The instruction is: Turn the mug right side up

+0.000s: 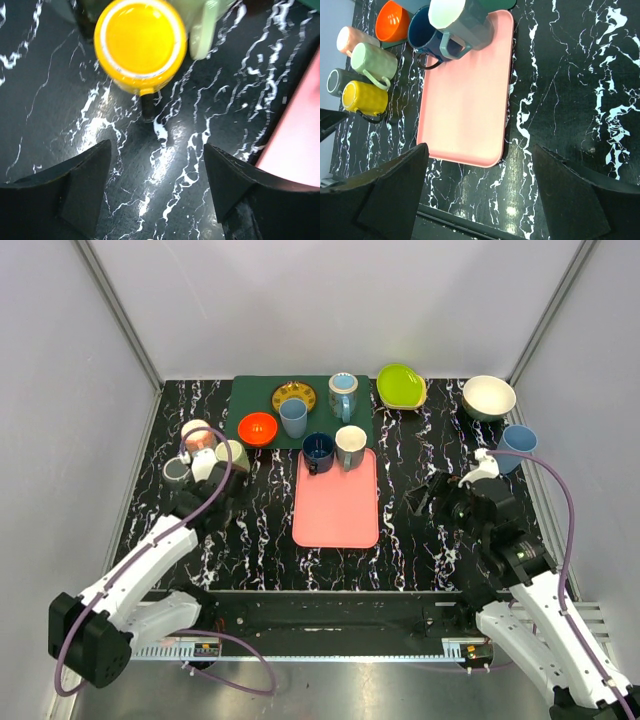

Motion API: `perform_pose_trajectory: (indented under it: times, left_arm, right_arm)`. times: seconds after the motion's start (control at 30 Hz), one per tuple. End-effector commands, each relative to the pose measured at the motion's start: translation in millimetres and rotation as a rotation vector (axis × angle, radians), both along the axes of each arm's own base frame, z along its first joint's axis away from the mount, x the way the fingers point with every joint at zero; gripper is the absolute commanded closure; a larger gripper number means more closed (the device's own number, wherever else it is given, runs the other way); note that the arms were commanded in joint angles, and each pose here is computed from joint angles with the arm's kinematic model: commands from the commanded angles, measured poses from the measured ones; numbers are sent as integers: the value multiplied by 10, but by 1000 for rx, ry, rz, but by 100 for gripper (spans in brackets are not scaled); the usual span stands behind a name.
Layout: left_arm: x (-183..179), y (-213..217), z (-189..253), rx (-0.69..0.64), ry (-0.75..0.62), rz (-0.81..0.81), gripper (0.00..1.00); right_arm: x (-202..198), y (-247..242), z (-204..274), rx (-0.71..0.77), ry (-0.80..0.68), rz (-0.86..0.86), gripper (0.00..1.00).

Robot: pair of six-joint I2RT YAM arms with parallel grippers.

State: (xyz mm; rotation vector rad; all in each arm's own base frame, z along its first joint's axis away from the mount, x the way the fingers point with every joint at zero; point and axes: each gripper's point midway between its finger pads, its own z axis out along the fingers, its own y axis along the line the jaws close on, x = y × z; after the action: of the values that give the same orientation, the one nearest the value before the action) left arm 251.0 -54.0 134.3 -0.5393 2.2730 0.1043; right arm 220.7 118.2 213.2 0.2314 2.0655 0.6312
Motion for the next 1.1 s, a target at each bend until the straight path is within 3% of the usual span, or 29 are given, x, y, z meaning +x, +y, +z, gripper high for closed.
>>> perform_pose_trajectory:
  times: [0.0,0.3,1.07]
  left_arm:
    - [-40,30,-234,-101,5,120,25]
    - [249,102,-570,-112,66,141,39]
    - [563,269,-595,-124,64,195,50]
  right_arm:
    - [63,110,84,29,-33,40,11]
    - [81,124,114,35,-39,42,11]
    - [92,118,15,22,-31,41,11]
